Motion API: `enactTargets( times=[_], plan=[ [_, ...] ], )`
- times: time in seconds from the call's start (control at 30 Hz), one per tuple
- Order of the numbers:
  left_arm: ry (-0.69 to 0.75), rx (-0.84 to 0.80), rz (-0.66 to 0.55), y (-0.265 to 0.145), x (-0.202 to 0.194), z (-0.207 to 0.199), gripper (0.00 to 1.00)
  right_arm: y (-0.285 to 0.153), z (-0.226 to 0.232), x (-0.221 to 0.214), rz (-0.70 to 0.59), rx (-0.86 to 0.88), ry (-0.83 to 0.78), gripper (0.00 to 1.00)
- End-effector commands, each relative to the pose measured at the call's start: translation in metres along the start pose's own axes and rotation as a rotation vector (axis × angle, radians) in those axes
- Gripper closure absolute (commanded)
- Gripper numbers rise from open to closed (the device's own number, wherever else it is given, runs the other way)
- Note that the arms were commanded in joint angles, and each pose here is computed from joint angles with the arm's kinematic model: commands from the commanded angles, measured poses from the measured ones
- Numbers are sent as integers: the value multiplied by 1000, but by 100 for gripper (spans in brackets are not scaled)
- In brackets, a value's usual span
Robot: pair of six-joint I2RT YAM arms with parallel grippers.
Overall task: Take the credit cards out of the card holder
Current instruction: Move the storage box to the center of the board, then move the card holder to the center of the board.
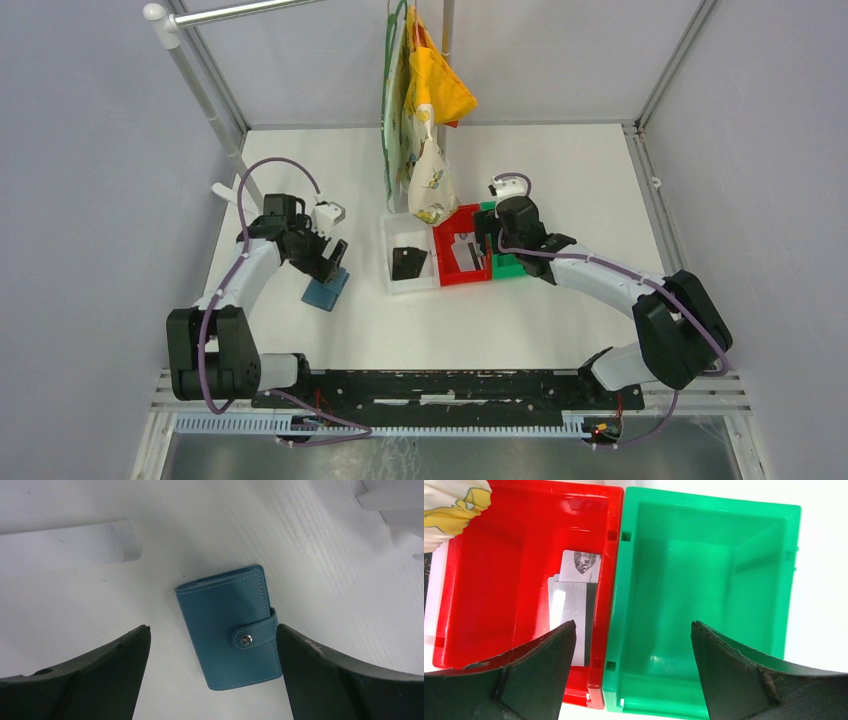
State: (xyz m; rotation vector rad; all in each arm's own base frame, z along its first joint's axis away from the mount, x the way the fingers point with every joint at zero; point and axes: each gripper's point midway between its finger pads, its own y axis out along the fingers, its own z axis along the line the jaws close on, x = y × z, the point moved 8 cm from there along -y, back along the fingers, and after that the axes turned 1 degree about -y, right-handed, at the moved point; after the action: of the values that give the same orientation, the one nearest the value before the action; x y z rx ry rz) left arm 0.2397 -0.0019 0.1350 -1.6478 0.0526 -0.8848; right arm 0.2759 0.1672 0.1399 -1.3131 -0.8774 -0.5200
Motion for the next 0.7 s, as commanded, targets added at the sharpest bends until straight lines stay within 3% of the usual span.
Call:
enactTargets(
  times=[0.0,0.27,0.5,0.67],
  plan=[
    [58,30,-14,-4,5,5,0,3,11,23,-46,31,-5,11],
    [125,-6,66,10,-8,-10,0,6,15,15,-23,38,-3,16],
    [132,-45,76,17,-14,-16,0,5,9,11,-24,-37,40,41],
    [137,-73,75,20,-16,-19,4,-5,0,9,-59,-112,97,51]
  ],
)
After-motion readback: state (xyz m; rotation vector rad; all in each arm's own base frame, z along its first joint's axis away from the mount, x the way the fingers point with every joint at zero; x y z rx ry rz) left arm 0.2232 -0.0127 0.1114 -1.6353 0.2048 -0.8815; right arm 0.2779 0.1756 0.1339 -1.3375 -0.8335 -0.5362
